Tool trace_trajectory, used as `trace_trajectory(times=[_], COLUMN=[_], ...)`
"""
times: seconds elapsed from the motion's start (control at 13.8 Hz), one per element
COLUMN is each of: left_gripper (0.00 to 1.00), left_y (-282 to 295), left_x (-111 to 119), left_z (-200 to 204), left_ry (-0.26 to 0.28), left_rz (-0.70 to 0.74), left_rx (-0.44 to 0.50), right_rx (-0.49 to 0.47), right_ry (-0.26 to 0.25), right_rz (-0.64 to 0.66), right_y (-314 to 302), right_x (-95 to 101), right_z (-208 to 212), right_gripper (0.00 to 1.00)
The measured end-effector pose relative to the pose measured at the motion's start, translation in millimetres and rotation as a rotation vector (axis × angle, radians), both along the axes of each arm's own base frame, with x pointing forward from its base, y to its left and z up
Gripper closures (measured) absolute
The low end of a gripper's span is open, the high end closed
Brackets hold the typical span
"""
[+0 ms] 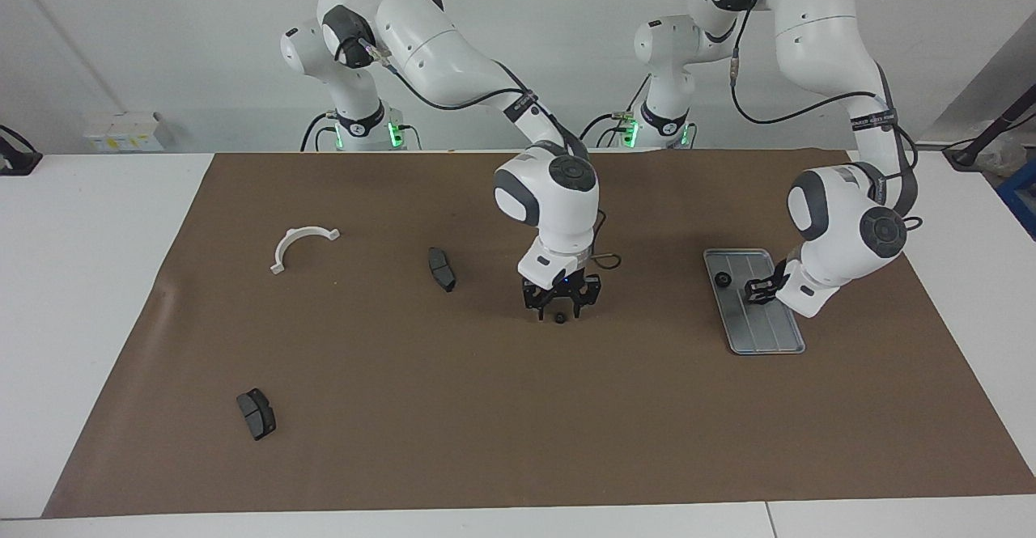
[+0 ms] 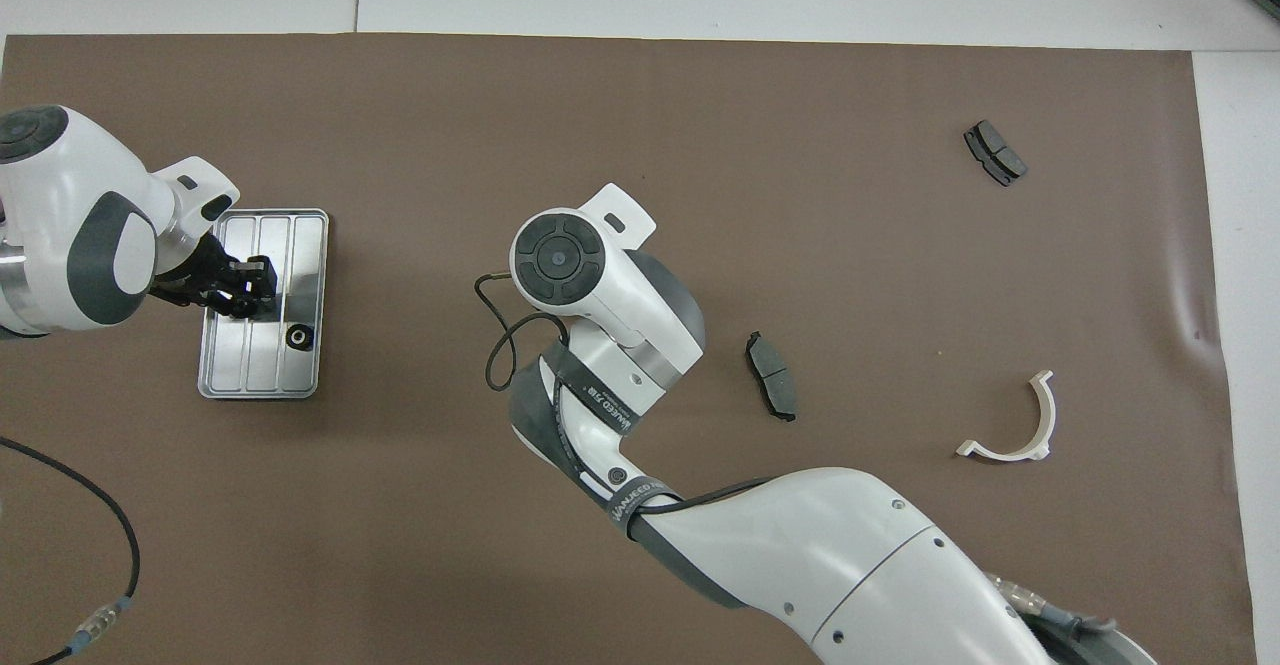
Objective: Place bearing gear from tray to pile
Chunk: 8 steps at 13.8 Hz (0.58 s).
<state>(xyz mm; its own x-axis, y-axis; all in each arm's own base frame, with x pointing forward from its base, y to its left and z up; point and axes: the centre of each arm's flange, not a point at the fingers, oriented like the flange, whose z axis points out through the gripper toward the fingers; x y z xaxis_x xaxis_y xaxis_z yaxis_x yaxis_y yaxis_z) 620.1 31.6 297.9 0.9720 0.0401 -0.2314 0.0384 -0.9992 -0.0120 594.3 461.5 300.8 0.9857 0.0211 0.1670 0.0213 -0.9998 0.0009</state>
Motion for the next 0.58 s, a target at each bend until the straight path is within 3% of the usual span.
trace_trajectory(times=[0.07, 0.51, 0.58], left_gripper=[0.64, 0.64, 0.64], left_y=[-0.4, 0.7, 0.9], left_x=[0.0, 1.7, 4.5], left_z=[0.4, 3.1, 7.7], left_ry=[-0.001, -0.007, -0.017], left_rz=[-0.001, 0.001, 0.001], left_rx=[0.0, 0.001, 0.001], right_rx=[-0.001, 0.008, 0.008], right_ry=[0.001, -0.005, -0.006], right_rz=[0.003, 0.018, 0.018], right_y=[1.7, 10.6, 10.6], right_x=[-1.4, -6.2, -6.2], right_z=[-0.6, -8.4, -8.2], right_gripper=[0.34, 0.44, 0.5])
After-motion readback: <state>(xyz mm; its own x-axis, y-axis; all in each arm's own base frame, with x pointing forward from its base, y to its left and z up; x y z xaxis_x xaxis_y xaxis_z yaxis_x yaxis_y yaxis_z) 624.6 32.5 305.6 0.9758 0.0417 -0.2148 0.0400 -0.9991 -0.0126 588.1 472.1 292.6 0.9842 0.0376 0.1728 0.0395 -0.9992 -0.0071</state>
